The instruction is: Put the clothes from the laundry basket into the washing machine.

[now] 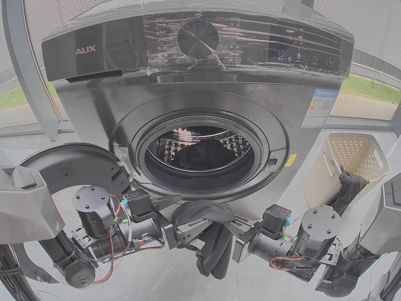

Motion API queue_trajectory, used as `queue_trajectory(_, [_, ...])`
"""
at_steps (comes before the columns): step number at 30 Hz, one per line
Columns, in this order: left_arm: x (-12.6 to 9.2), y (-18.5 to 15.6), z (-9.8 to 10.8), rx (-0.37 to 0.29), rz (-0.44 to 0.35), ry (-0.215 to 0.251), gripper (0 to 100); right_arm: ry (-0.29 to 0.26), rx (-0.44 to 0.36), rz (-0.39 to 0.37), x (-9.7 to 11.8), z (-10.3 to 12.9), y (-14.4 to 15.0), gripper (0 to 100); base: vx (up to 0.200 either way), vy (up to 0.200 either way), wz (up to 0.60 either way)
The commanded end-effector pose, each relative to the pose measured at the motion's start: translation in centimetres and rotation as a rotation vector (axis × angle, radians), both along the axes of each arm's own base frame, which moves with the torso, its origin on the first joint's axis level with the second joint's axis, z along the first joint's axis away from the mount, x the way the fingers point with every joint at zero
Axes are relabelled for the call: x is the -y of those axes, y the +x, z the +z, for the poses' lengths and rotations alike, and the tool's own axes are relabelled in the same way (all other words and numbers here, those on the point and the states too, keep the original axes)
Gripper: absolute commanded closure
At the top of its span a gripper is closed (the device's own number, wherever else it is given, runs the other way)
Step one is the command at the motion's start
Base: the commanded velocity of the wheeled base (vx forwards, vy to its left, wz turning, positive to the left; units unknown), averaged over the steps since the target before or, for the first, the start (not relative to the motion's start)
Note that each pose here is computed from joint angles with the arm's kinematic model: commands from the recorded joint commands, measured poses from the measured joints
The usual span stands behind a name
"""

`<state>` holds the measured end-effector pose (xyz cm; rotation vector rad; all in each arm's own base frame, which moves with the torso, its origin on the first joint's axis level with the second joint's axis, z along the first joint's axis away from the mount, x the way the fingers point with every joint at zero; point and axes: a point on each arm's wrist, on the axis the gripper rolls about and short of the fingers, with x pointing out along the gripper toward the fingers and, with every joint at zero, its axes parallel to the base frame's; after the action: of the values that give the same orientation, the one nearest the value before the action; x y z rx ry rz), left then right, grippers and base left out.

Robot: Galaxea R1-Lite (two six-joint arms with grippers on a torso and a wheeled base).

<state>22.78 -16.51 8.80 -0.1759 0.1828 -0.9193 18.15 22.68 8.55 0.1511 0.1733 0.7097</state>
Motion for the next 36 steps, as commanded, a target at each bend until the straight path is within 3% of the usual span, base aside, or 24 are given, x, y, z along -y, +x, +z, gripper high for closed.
queue_trajectory(1, [-1.0,0.7,-0.6,-0.021,0.053,0.015,0,0.013,0.008,-0.001,0.2,0.5,-0.2,100,0.000,0.000,0.00])
queue_trajectory(5, [-2.1,1.1,-1.6,-0.057,0.087,0.038,0,0.032,0.020,-0.002,0.4,1.1,-0.2,100,0.000,0.000,0.00])
queue_trajectory(21, [-2.6,2.2,-5.3,-0.158,0.124,0.114,0,0.070,0.028,0.024,1.9,2.5,-1.4,100,0.000,0.000,0.00])
queue_trajectory(28, [-3.6,2.9,-7.0,-0.165,0.150,0.180,0,0.078,0.032,0.035,2.3,2.9,-1.5,100,0.000,0.000,0.00])
queue_trajectory(36, [-3.5,3.2,-7.8,-0.182,0.145,0.189,0,0.079,0.031,0.047,2.1,2.8,-1.7,100,0.000,0.000,0.00])
